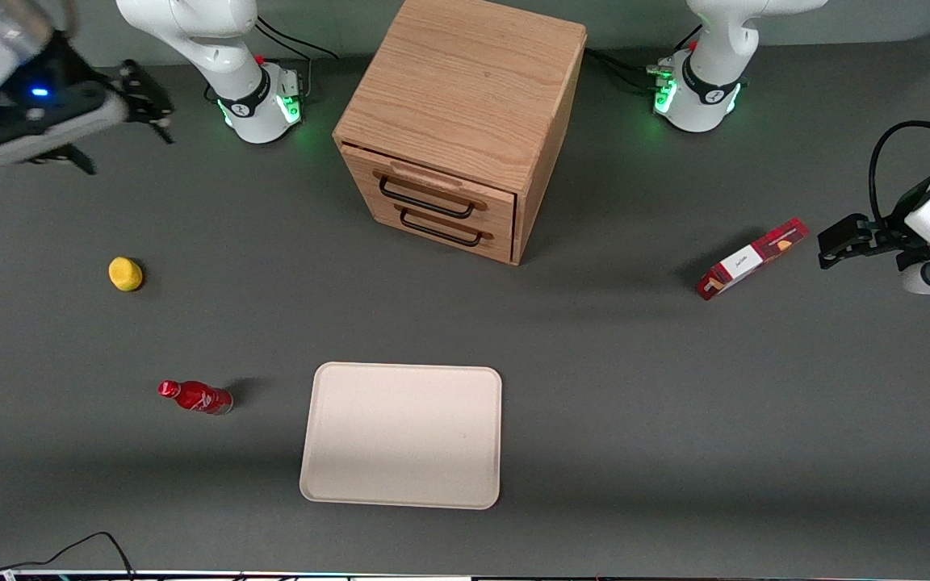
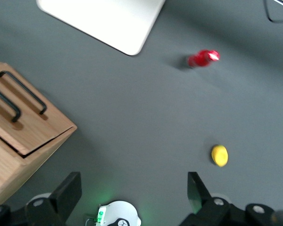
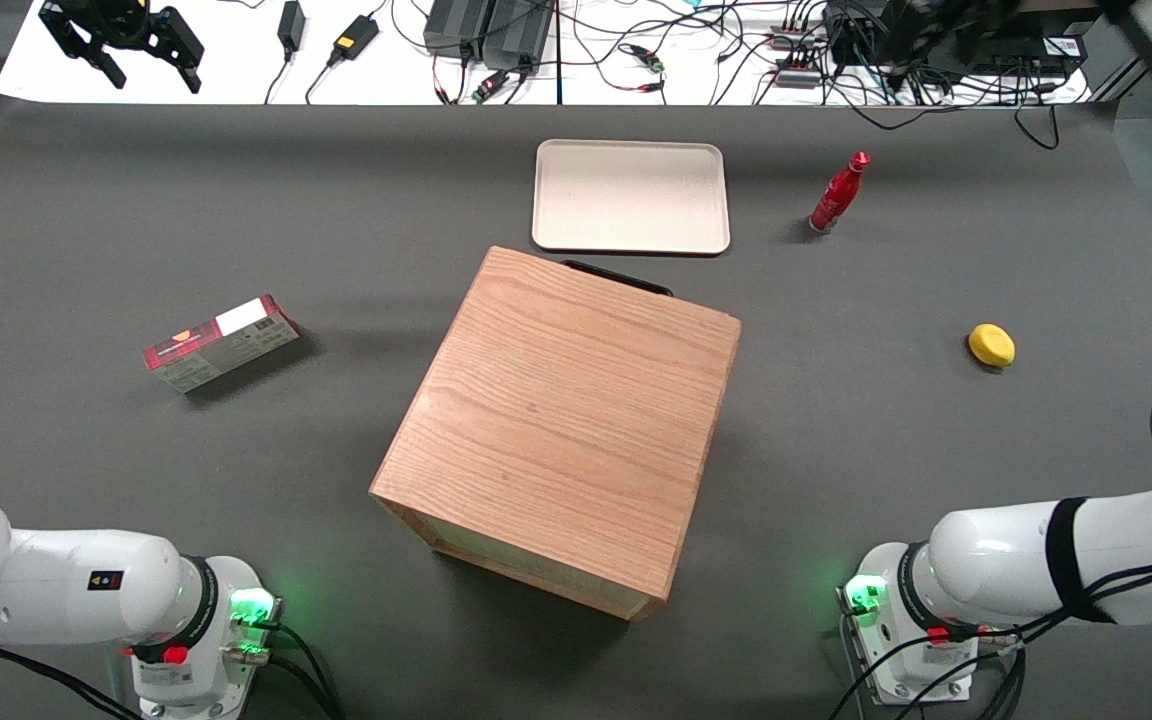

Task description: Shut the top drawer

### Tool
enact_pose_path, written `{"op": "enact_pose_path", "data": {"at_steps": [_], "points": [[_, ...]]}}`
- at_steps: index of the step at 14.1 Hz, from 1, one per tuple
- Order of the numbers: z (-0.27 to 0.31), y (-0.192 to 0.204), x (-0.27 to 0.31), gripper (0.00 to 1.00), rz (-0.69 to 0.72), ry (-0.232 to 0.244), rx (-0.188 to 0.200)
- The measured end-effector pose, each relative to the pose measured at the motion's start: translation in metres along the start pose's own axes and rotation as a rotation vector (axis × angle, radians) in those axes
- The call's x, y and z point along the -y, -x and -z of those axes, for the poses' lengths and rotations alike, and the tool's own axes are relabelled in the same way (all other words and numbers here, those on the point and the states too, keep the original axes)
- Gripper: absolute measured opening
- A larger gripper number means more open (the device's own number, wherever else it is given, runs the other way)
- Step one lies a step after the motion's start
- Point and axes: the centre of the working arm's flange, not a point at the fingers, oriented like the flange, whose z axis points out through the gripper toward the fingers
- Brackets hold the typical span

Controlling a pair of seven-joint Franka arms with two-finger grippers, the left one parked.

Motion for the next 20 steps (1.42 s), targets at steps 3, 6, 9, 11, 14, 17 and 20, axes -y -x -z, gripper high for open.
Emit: {"op": "enact_pose_path", "data": {"at_steps": [3,6,9,11,14,17,20], "points": [[-0.01,0.023,-0.041,1.0,-0.091,0.005,0.006],[-0.045,0.046,-0.083,1.0,-0.139,0.009,-0.019],[-0.076,0.075,-0.082,1.0,-0.157,0.006,-0.044],[-0.08,0.089,-0.082,1.0,-0.175,-0.006,-0.071],[-0.08,0.099,-0.101,1.0,-0.25,-0.03,-0.106],[-0.089,0.086,-0.101,1.0,-0.294,-0.03,-0.127],[-0.099,0.065,-0.101,1.0,-0.289,-0.035,-0.109]]}}
